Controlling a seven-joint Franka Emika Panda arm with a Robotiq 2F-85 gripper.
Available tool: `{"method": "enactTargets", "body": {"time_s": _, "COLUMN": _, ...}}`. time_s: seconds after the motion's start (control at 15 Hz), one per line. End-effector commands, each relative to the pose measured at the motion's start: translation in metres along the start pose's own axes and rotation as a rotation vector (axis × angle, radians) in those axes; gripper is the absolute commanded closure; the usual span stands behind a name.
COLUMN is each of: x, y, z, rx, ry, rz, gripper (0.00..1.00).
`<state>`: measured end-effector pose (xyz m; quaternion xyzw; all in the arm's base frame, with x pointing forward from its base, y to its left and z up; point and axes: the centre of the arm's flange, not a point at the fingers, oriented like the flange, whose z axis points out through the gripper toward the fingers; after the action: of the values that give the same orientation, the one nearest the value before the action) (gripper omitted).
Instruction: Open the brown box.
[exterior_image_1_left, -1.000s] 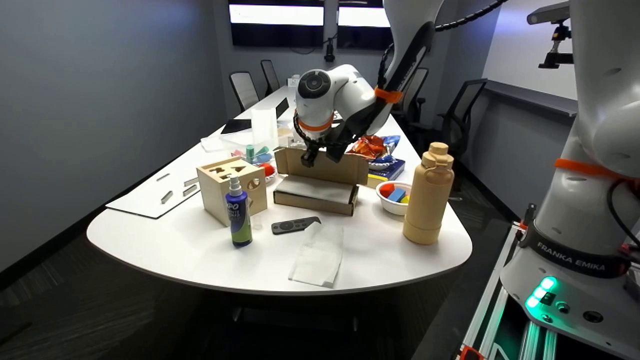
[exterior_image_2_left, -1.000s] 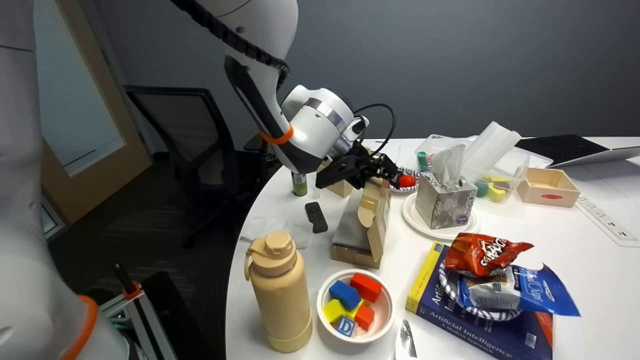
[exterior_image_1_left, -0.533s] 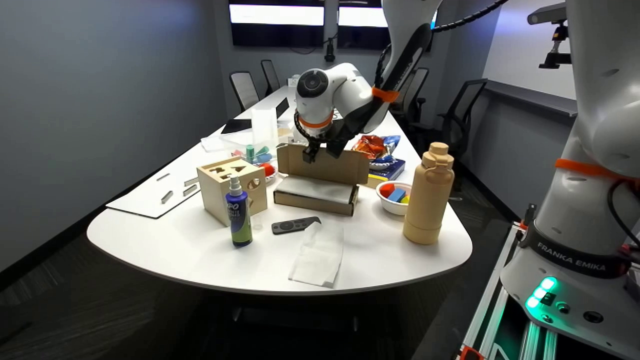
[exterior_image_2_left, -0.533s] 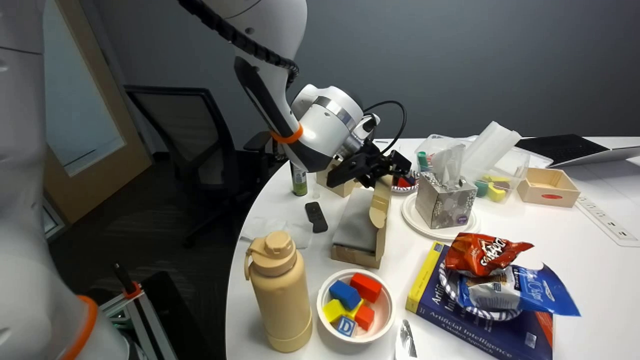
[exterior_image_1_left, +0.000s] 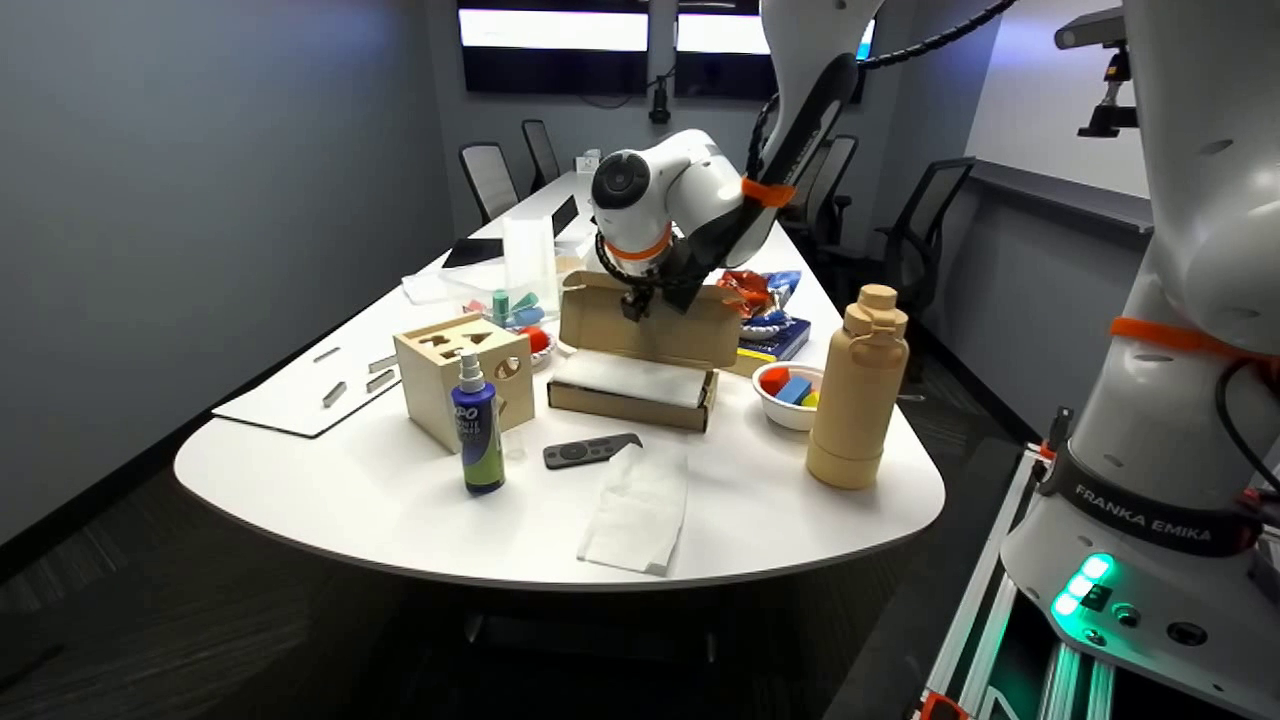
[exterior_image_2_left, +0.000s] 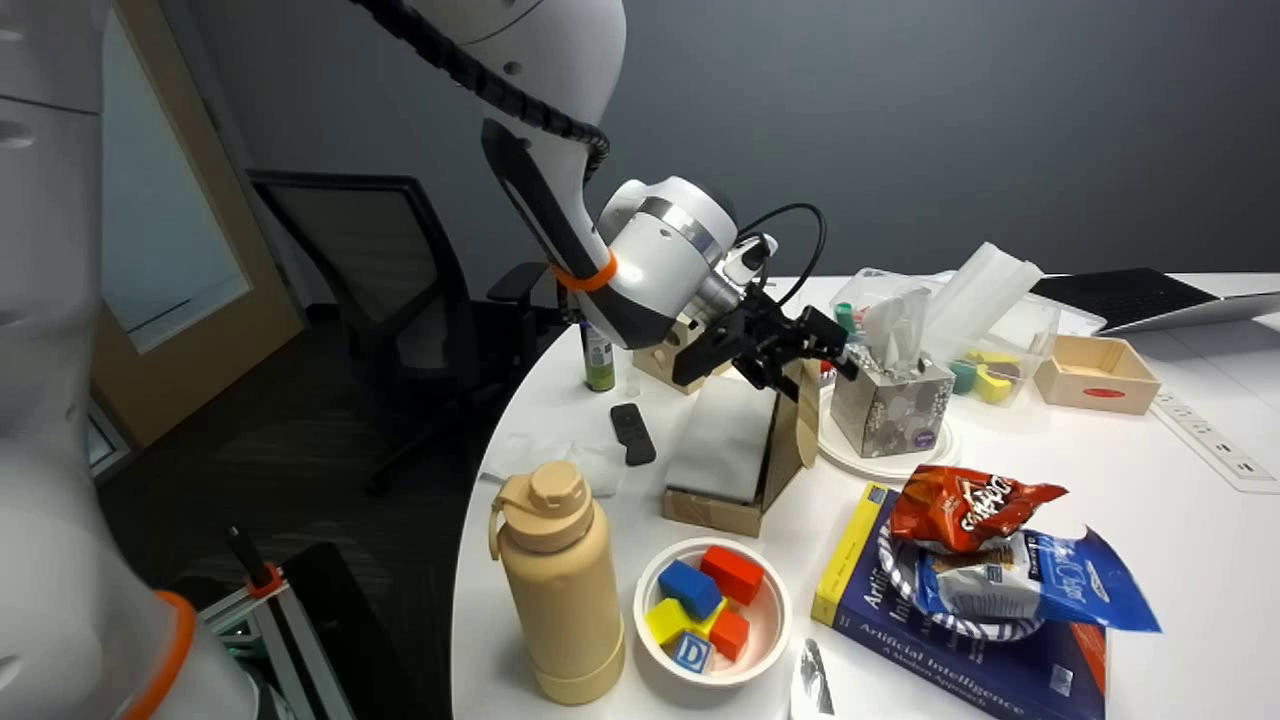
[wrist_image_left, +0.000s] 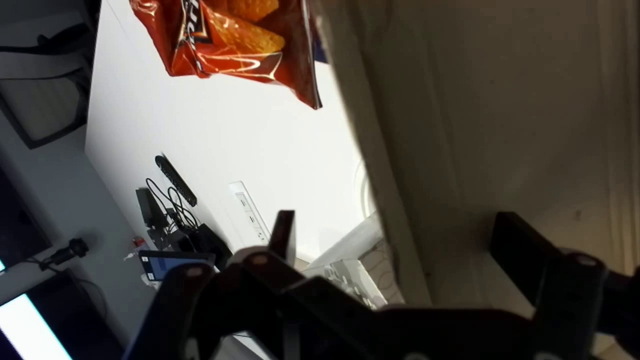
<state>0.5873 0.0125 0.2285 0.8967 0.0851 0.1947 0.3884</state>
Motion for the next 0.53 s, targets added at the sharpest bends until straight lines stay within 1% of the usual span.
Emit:
{"method": "enactTargets", "body": {"time_s": 0.0, "x": -0.002, "y": -0.008, "z": 0.021, "rx": -0.040, "ry": -0.020, "rz": -0.001, "gripper": 0.00}}
{"method": "enactTargets", "body": {"time_s": 0.2, "x": -0.009, "y": -0.018, "z": 0.032, "rx": -0.032, "ry": -0.055, "rz": -0.019, "gripper": 0.00}}
{"method": "enactTargets", "body": {"time_s": 0.47, "x": -0.015, "y": -0.032, "z": 0.043, "rx": 0.001, "ry": -0.097, "rz": -0.041, "gripper": 0.00}}
